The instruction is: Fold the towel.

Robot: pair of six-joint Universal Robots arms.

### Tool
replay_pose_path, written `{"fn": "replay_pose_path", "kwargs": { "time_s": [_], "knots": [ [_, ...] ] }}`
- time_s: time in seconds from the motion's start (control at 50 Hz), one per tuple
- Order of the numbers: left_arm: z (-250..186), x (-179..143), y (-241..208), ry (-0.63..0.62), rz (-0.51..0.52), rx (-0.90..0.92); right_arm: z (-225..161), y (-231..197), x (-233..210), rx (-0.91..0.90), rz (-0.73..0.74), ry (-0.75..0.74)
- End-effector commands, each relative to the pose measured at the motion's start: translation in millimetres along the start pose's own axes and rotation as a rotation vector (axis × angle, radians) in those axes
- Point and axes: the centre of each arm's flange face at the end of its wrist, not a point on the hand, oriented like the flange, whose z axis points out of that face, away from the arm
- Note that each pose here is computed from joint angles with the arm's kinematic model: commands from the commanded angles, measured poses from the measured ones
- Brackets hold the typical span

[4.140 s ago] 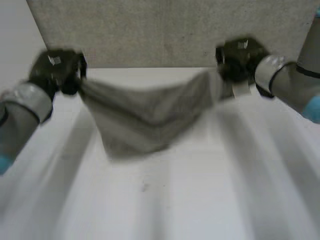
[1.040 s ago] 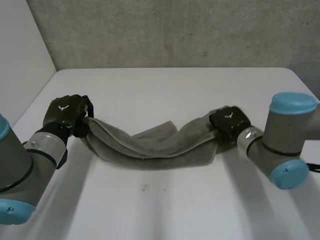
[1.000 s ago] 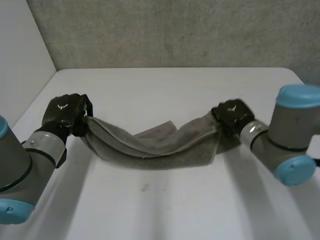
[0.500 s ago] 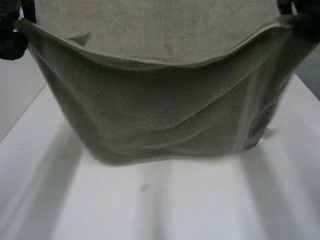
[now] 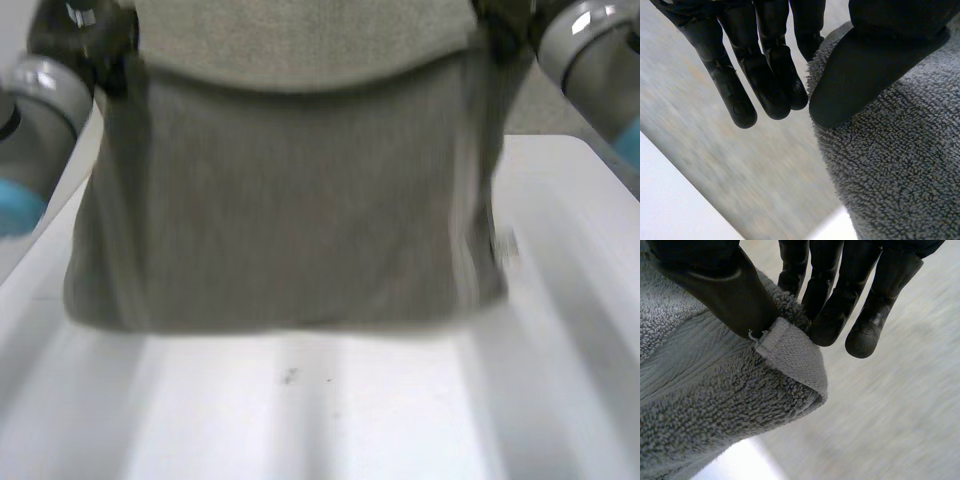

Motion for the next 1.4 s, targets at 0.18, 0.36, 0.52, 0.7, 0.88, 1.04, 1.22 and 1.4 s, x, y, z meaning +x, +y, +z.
{"fn": "replay_pose_path", "kwargs": {
  "time_s": [0.18,0.36,0.52,0.7,0.88,1.04,1.22,1.4],
  "knots": [
    [14.4,-40.8,-56.0,-0.261,-0.320,0.276,6.7,-26.8,11.8,0.193,0.156,0.066],
    [-27.4,11.4,61.3,-0.100,-0.296,-0.094,-19.2,72.0,-43.9,-0.225,0.131,-0.205],
    [-71.3,55.3,160.2,-0.022,-0.265,-0.316,-51.3,155.5,-92.9,-0.444,0.053,-0.341],
    [-106.9,74.7,198.1,0.053,-0.115,-0.451,-77.2,188.2,-110.8,-0.546,0.050,-0.386],
    [-129.7,67.7,172.9,0.067,-0.089,-0.449,-108.9,175.1,-84.3,-0.583,0.061,-0.333],
    [-155.9,69.3,152.7,0.114,-0.080,-0.444,-133.3,177.7,-74.6,-0.575,0.054,-0.290],
    [-157.9,76.6,124.0,0.229,-0.070,-0.321,-141.3,194.3,-80.5,-0.578,0.057,-0.281],
    [-133.3,59.6,125.3,0.261,-0.034,-0.263,-145.7,196.2,-85.6,-0.576,0.072,-0.309]
  ]
}}
